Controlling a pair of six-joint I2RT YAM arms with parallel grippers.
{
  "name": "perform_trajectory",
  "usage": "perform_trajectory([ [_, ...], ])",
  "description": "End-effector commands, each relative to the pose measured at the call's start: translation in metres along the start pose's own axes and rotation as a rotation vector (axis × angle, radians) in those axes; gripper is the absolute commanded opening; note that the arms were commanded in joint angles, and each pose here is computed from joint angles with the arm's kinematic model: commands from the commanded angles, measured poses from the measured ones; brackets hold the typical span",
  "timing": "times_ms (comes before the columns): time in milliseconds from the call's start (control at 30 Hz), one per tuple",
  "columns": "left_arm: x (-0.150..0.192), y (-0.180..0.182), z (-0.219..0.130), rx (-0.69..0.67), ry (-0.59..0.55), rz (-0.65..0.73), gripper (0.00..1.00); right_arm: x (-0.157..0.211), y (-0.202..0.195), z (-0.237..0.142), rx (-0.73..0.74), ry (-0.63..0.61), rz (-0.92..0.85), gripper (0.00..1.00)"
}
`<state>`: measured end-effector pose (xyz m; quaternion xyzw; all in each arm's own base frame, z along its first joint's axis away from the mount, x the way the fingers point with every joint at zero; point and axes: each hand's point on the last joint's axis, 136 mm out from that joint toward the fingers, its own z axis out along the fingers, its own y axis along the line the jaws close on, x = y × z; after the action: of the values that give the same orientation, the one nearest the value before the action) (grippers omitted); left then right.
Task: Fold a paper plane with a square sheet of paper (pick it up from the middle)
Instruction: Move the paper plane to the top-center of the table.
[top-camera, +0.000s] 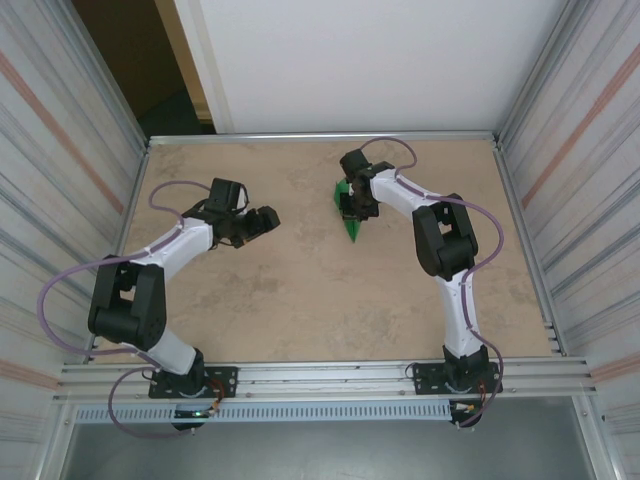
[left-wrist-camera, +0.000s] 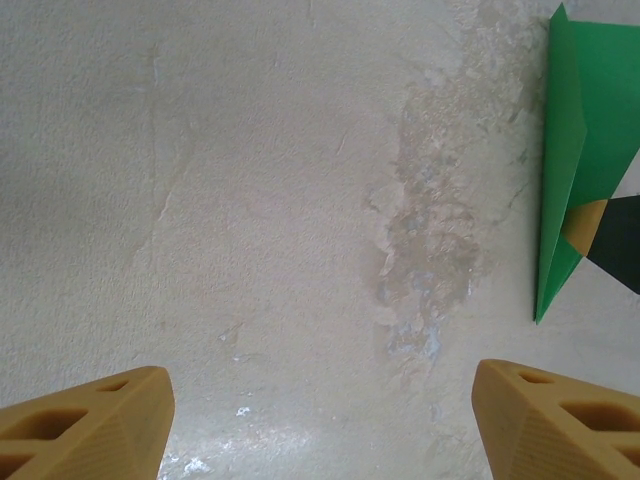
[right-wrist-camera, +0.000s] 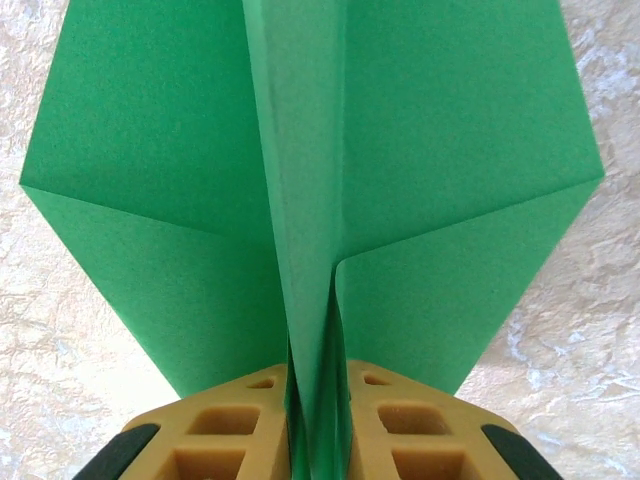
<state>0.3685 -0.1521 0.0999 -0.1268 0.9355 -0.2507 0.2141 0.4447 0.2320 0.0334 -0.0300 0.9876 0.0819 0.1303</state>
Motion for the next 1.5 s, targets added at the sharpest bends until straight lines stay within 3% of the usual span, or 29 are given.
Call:
perform_trajectory([
  [0,0.003,0.003,0.004,-0.004,0.017,0.003,0.79,0.004,-0.006,0.009,0.032,0.029,-0.014,0.2],
  [300,0.004,0.004,0.007,-0.008,0.025,-0.002,0.8,0.01,-0.01,0.022,0.056,0.05,-0.012,0.21],
  [767,0.005,0.006,0.009,-0.015,0.034,-0.002,0.81,0.021,-0.023,0.05,0.146,0.077,-0.012,0.37],
  [1467,0.004,0.003,0.007,-0.016,0.037,0.006,0.81,0.016,-0.019,0.052,0.129,0.059,-0.006,0.41],
])
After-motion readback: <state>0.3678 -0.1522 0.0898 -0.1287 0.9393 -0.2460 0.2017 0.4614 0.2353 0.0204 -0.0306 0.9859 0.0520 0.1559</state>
